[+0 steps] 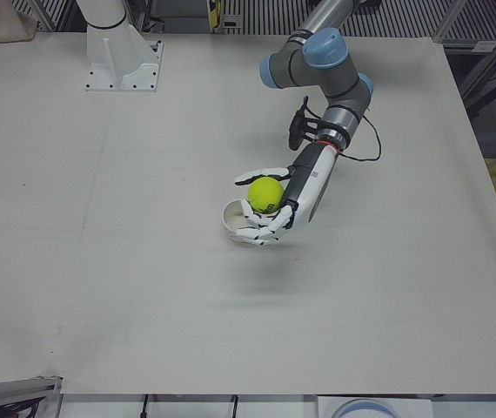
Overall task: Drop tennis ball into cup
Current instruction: 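Carry the yellow tennis ball in the left hand toward the white cup, then lower the left hand to hold the ball just above the cup opening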
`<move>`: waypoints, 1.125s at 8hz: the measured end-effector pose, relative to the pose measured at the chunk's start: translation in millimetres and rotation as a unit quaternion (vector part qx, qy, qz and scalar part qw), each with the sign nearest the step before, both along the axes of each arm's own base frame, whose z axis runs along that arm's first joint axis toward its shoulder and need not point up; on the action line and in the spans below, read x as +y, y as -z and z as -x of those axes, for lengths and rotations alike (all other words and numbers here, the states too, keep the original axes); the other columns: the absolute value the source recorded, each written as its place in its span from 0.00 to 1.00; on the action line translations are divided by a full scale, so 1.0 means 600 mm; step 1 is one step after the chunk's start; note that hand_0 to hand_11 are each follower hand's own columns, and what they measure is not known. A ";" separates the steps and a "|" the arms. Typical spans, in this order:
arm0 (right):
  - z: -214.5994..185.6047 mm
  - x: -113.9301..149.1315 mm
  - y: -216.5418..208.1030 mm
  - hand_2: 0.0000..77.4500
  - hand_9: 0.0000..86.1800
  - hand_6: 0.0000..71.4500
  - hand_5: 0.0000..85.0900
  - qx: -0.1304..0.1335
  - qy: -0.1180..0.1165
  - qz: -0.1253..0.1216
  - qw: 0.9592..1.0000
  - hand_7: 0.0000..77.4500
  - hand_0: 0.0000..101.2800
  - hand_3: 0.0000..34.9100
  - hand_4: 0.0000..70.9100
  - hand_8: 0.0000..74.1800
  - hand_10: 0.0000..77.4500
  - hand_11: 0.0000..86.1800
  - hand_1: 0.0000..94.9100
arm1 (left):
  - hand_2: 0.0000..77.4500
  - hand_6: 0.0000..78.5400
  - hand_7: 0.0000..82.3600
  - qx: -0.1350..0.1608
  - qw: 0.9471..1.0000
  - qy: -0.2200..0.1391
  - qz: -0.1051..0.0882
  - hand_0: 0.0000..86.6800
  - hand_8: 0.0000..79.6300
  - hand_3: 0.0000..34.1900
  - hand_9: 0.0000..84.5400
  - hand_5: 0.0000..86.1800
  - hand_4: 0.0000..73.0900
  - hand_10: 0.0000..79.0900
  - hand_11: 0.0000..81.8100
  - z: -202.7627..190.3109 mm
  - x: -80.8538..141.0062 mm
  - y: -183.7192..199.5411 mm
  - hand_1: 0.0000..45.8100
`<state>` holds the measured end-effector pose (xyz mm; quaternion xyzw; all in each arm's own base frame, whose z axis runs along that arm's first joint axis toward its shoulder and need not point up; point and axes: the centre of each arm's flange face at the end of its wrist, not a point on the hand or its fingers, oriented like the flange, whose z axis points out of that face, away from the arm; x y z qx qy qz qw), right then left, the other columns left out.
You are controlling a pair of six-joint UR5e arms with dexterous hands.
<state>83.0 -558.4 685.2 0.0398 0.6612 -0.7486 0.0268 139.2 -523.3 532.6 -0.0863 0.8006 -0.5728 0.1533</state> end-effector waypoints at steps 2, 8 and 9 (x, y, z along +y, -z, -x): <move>0.000 0.000 0.000 0.01 0.00 0.00 0.00 0.000 0.000 0.000 1.000 0.00 0.00 0.00 0.00 0.00 0.00 0.01 0.01 | 0.19 0.84 0.48 -0.021 0.999 -0.005 -0.024 0.93 0.53 0.00 0.63 0.32 0.27 0.25 0.39 -0.041 -0.002 -0.003 0.67; 0.000 0.000 0.000 0.01 0.00 0.00 0.00 0.000 0.000 0.000 1.000 0.00 0.00 0.00 0.00 0.00 0.00 0.01 0.01 | 0.18 0.84 0.48 -0.059 0.997 -0.024 -0.052 0.93 0.53 0.00 0.62 0.31 0.26 0.25 0.39 -0.112 0.011 -0.016 0.70; 0.000 0.000 0.000 0.01 0.00 0.00 0.00 0.000 0.000 0.000 1.000 0.00 0.00 0.00 0.00 0.00 0.00 0.01 0.01 | 0.18 0.84 0.48 -0.062 0.996 -0.029 -0.054 0.93 0.53 0.00 0.61 0.31 0.26 0.25 0.39 -0.127 0.017 -0.017 0.70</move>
